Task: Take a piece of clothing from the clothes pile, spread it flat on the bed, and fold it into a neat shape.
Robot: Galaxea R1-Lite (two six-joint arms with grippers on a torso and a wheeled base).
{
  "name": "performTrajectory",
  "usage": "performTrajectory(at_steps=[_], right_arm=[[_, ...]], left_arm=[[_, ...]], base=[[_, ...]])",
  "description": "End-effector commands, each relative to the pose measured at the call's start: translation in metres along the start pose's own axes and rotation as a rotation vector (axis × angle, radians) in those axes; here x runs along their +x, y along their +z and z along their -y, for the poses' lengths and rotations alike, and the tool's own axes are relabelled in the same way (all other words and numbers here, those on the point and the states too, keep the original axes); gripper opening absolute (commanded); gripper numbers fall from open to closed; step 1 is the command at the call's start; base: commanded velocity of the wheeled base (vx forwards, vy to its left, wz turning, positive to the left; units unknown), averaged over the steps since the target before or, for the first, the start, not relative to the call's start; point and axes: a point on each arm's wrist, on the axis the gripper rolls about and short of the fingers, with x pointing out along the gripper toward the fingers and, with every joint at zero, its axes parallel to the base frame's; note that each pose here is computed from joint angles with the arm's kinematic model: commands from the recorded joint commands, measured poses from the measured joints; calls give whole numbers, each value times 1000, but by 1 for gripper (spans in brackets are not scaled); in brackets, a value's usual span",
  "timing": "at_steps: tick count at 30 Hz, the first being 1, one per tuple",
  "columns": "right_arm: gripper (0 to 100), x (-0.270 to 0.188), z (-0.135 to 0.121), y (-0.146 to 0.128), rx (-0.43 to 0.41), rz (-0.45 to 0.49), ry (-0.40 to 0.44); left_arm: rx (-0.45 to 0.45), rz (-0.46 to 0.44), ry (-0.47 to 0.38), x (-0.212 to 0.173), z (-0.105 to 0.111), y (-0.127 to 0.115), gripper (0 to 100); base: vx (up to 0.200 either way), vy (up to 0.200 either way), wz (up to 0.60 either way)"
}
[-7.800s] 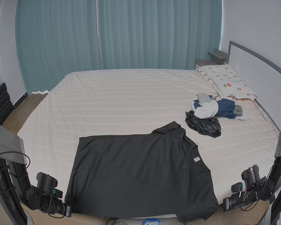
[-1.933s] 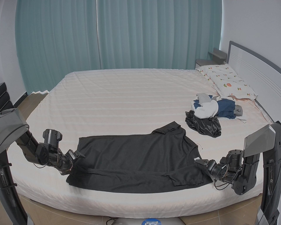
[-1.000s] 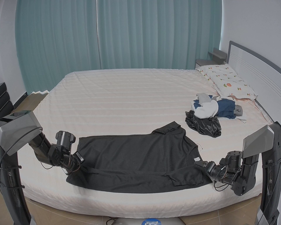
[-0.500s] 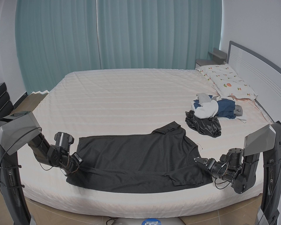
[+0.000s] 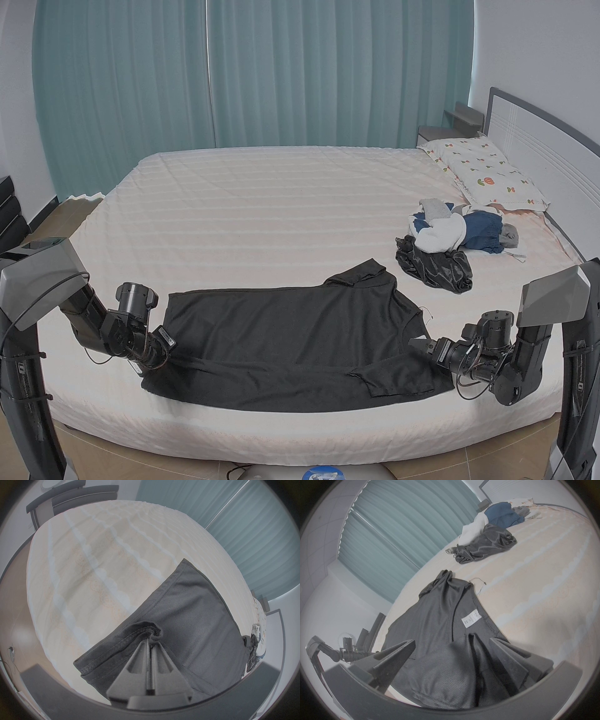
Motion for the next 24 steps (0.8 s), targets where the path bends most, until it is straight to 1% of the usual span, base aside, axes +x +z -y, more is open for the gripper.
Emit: performTrajectory(at_steps=[1,6,10,11,16,24], right_arm=[[100,7,-1,3,-26,-8,5],[100,11,0,3,-25,-22,22],[100,15,4,-2,-21,-37,12],[0,15,5,-3,-21,-42,10],[0,14,6,-6,-35,-52,5],[0,13,4,-1,-39,-33,10]], left_arm=[[0,-2,-1,0,0,0,0],[0,-3,0,1,0,0,0],[0,-3,0,1,0,0,0],[0,-3,0,1,0,0,0],[0,-3,0,1,0,0,0],[0,-3,0,1,0,0,0]], base=[[0,0,0],[0,0,0],[0,0,0],[0,0,0],[0,0,0],[0,0,0]])
